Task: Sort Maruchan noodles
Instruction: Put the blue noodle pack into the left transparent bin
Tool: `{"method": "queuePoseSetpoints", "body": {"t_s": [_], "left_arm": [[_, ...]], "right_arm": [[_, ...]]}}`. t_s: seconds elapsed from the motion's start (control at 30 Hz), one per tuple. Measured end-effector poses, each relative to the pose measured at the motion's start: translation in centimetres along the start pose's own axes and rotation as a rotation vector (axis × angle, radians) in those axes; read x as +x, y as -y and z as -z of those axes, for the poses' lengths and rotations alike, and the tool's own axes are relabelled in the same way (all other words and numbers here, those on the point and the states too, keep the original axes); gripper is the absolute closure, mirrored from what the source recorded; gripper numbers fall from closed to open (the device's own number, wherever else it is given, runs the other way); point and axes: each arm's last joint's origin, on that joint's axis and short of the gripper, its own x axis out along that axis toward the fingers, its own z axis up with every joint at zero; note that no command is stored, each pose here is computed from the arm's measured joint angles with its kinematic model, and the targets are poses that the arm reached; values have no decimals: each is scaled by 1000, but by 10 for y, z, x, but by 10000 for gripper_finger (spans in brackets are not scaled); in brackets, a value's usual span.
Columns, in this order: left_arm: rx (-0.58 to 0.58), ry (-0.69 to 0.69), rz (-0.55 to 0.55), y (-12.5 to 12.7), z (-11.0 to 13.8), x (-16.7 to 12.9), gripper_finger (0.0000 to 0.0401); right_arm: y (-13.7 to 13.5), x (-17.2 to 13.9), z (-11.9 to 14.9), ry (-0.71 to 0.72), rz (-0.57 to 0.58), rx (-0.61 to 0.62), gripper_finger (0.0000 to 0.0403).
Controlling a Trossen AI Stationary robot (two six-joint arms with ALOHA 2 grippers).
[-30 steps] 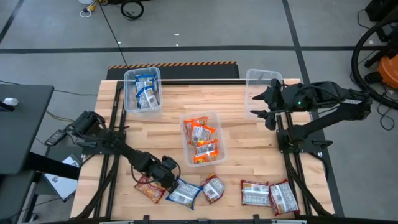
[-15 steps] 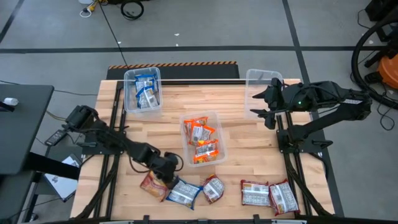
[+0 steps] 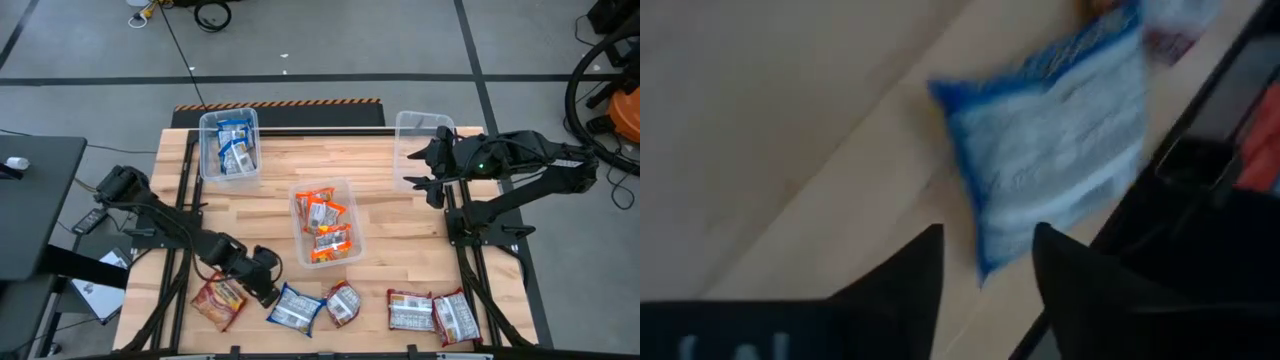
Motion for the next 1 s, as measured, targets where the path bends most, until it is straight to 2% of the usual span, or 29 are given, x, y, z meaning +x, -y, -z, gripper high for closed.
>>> {"method": "queuePoseSetpoints", "body": {"t_s": [0.07, 0.17, 0.27, 0.4, 0.57, 0.83, 0.9, 1.0], "left_arm": [[-22, 28, 2, 1, -2, 3, 221], [-45, -6, -71, -8, 0, 18, 197], [-28, -13, -33, -4, 2, 30, 194], [6, -3, 86, 8, 3, 42, 210], [-20, -47, 13, -2, 6, 58, 228], [19, 62, 14, -1, 3, 61, 234], [22, 87, 19, 0, 2, 63, 252], [20, 95, 30, 0, 2, 69, 303]], "right_arm": [[0, 0, 0, 0, 0, 0, 141], [0, 0, 0, -3, -2, 14, 141], [0, 0, 2, -19, -1, 24, 141], [1, 0, 5, -53, 3, 30, 141], [1, 0, 6, -61, 5, 34, 141], [1, 0, 6, -61, 5, 35, 141], [1, 0, 6, -61, 5, 35, 141], [1, 0, 6, -61, 5, 34, 141]]}}
